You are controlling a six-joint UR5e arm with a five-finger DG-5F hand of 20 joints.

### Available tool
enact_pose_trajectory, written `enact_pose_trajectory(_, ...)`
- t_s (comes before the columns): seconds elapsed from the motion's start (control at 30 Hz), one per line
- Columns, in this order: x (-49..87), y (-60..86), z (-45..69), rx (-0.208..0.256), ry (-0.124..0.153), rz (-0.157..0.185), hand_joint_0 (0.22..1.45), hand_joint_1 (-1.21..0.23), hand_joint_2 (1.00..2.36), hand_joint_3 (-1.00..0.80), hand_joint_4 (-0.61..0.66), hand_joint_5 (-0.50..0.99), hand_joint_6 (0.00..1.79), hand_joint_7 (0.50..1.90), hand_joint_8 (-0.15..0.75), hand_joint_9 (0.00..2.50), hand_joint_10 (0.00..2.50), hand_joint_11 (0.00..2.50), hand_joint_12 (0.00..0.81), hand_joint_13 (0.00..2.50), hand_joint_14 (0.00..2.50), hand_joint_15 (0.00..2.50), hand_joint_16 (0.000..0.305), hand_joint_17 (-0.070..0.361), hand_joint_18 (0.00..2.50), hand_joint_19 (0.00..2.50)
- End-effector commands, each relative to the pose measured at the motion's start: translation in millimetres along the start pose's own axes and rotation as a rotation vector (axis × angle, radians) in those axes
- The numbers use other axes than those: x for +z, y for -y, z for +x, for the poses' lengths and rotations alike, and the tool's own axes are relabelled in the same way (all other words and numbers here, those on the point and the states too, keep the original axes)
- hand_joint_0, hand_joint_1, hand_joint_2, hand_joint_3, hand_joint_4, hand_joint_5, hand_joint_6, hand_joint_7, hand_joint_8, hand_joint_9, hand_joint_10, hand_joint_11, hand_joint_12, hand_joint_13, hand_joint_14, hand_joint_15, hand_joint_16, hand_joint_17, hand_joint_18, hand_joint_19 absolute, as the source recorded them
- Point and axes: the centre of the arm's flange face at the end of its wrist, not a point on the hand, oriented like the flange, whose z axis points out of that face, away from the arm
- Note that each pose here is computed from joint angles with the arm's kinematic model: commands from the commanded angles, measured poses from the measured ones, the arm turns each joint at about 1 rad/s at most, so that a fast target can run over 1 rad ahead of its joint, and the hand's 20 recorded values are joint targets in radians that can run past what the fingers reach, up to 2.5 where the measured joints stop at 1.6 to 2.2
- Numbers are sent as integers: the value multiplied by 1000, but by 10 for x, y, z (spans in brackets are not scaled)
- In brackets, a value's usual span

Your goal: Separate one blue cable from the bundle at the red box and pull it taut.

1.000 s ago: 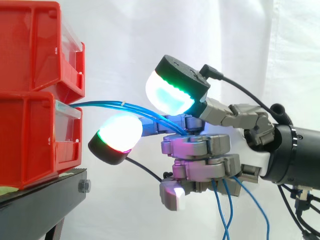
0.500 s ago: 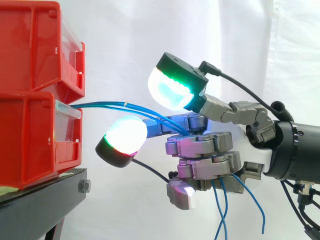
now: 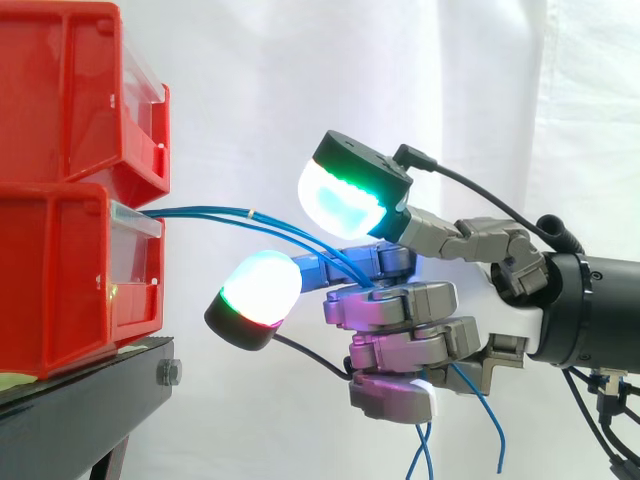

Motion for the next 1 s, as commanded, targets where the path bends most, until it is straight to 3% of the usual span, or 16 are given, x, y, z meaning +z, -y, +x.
enact_pose_trajectory(0.0, -1, 2, -24, 0, 4, -1, 603, -534, 1007, -412, 175, -152, 528, 1146, 256, 715, 2500, 1137, 347, 1017, 2500, 1146, 44, 99, 1287, 1319)
enact_pose_trajectory(0.23, -5, 10, -69, 0, 17, 3, 616, -540, 1008, -389, 164, -157, 571, 1089, 252, 700, 2500, 1203, 347, 1015, 2500, 1135, 43, 97, 1314, 1386)
enact_pose_trajectory(0.5, -4, 15, -148, -2, 67, 4, 630, -509, 1010, -368, 137, -163, 682, 948, 261, 684, 2500, 1230, 347, 1006, 2500, 1149, 44, 98, 1322, 1432)
enact_pose_trajectory(0.6, 2, 9, -137, -2, 77, 1, 633, -480, 1010, -368, 144, -137, 670, 1029, 261, 674, 2500, 1275, 349, 990, 2500, 1149, 45, 100, 1312, 1440)
enact_pose_trajectory(0.97, 8, 2, -100, -3, 71, -2, 634, -508, 1011, -349, 159, -160, 789, 922, 259, 667, 2500, 1242, 355, 992, 2500, 1123, 43, 97, 1319, 1444)
